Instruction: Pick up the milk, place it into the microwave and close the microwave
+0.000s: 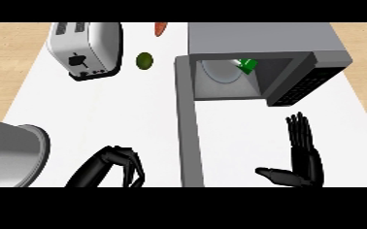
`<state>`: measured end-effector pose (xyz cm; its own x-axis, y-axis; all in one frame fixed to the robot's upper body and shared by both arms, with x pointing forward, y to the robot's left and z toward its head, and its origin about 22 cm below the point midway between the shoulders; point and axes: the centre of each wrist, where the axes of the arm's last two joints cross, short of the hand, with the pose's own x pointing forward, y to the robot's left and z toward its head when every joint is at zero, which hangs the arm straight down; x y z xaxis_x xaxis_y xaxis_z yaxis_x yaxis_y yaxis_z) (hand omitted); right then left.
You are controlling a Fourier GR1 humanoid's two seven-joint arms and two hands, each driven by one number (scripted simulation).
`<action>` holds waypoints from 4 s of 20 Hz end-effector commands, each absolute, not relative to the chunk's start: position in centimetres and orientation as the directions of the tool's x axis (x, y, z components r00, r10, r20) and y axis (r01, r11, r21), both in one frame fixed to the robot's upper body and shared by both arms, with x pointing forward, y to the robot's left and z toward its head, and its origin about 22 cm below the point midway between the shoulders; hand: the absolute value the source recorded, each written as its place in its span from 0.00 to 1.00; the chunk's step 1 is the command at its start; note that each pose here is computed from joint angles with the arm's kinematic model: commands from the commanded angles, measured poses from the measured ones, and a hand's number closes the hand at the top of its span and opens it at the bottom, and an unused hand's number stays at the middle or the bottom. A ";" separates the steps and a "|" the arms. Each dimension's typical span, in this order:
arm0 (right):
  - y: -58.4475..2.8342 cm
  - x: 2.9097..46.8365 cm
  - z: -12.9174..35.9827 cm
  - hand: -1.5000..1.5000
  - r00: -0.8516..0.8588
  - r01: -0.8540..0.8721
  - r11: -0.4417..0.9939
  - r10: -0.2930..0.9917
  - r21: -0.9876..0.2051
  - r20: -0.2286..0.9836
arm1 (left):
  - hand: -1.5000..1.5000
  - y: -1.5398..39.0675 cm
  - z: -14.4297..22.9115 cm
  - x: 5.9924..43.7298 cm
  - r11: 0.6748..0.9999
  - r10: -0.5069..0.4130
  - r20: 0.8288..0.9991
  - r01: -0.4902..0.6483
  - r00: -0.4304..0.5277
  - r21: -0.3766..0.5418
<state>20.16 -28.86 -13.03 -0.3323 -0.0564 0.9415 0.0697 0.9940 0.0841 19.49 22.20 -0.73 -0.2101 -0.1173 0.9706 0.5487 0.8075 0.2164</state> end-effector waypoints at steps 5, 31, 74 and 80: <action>-31.8 15.4 -8.2 0.00 -0.373 0.060 0.995 -0.049 0.077 0.927 | 1.00 16.5 -3.5 19.6 0.649 -0.179 0.963 0.711 -0.201 0.269; -32.4 12.3 3.6 0.00 -0.442 -0.161 0.986 -0.109 0.040 0.890 | 1.00 1.0 -2.8 24.4 0.679 -0.220 0.929 0.637 -0.299 0.366; -33.3 16.6 10.3 0.00 -0.511 -0.401 0.915 -0.264 0.044 0.818 | 0.00 -0.6 4.0 32.9 0.935 -0.003 0.915 0.324 -0.404 0.146; -33.7 17.0 11.0 0.00 -0.517 -0.402 0.914 -0.269 0.047 0.812 | 0.00 -0.7 4.1 33.3 0.939 0.005 0.912 0.316 -0.410 0.137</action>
<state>16.73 -33.55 10.53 -0.5141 -0.2695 0.8143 -0.4008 0.9148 0.0498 32.06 -0.19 2.48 -0.4005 -0.0012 0.9163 0.3374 0.9295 0.1487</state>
